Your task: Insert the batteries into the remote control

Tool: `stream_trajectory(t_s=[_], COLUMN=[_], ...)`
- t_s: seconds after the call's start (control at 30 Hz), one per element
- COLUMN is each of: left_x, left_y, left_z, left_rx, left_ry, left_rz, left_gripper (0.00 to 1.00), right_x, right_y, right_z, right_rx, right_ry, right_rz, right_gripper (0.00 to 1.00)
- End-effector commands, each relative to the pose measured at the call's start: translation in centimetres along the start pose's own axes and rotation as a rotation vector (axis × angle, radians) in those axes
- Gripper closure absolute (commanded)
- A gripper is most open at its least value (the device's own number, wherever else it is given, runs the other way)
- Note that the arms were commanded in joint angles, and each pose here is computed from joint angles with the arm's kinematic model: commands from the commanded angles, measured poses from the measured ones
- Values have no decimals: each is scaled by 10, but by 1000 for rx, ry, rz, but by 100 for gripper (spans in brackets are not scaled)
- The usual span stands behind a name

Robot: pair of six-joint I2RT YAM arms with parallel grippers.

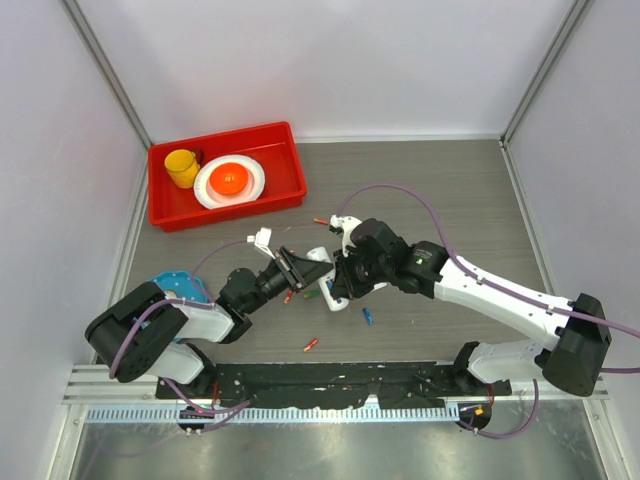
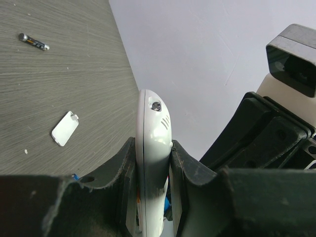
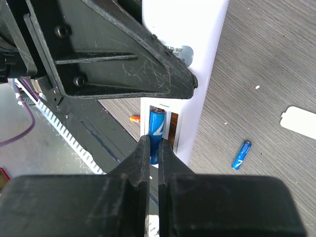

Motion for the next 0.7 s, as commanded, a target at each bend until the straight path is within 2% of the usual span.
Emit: stream_trajectory(t_s=[0.0,0.67], left_x=[-3,-2], left_y=[-70,-89], left_z=[-11,-10], left_rx=[-37,7], left_ry=[-64,-63], left_rz=[341,399], left_gripper=[100,100], right_x=[-8,-24], right_y=[2,-5], right_z=[-14,-21], right_rx=[-25,-59], right_ry=[-87,-131], right_rz=[7,68], right_gripper=[99,99])
Point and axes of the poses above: each gripper's point midway between its finger pads, its own x axis back along the fingers, its own y axis along the line the jaws close on, z = x × y, the point moved 7 cm from there along x, back along the fingers, and after that the axes turned 6 degrees about x, right-handed, at the moved point
